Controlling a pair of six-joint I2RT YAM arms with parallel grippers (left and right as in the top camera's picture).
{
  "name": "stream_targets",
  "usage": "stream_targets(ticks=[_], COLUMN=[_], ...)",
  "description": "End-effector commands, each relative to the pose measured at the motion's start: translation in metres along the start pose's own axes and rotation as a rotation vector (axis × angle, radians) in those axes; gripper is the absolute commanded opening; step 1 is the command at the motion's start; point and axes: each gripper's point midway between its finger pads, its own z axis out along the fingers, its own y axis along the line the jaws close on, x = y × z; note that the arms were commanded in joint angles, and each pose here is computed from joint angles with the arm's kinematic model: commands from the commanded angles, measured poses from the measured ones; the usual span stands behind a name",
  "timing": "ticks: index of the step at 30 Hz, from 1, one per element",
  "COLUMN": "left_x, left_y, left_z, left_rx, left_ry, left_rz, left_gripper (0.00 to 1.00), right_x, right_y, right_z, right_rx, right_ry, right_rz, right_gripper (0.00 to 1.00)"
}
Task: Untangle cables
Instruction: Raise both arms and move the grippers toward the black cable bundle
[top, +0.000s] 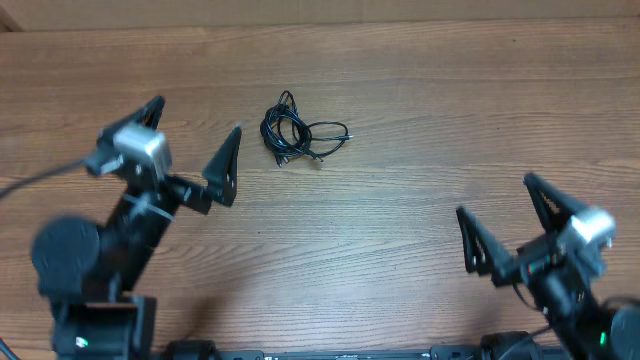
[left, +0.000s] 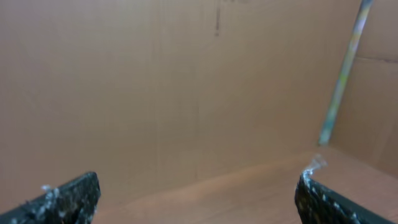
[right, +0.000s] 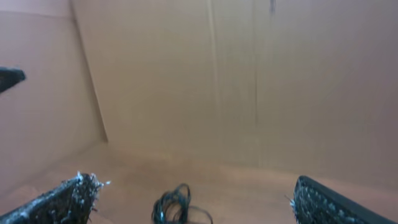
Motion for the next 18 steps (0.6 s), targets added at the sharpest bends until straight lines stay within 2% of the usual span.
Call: stream_targets(ticks=[1,7,14,18], left_x=[-0.027,-0.010,0.044,0.082], left_y=[-0.006,0.006,0.022,0.031], left_z=[0.007,0.030,0.056,0.070], left_rx=[0.041,0.023,0.007,-0.001], left_ry=[0.046,0.302,0.603,0.732], left_rz=[-0.036,-0.121,-0.250,-0.314], left_gripper=[1.00,1.00,0.99,1.00], right_x=[-0.008,0.016,0.091,0.134], right_y=[-0.005,-0.011,-0.007,-0.017], right_z=[0.023,0.072,0.115,0.128], right_rx=[0.004,-0.053,-0.209,-0.196], right_ry=[0.101,0.378,0.701,0.832], right_rz=[0.045,0.174,0.406,0.498], right_gripper=[1.00,1.00,1.00,1.00])
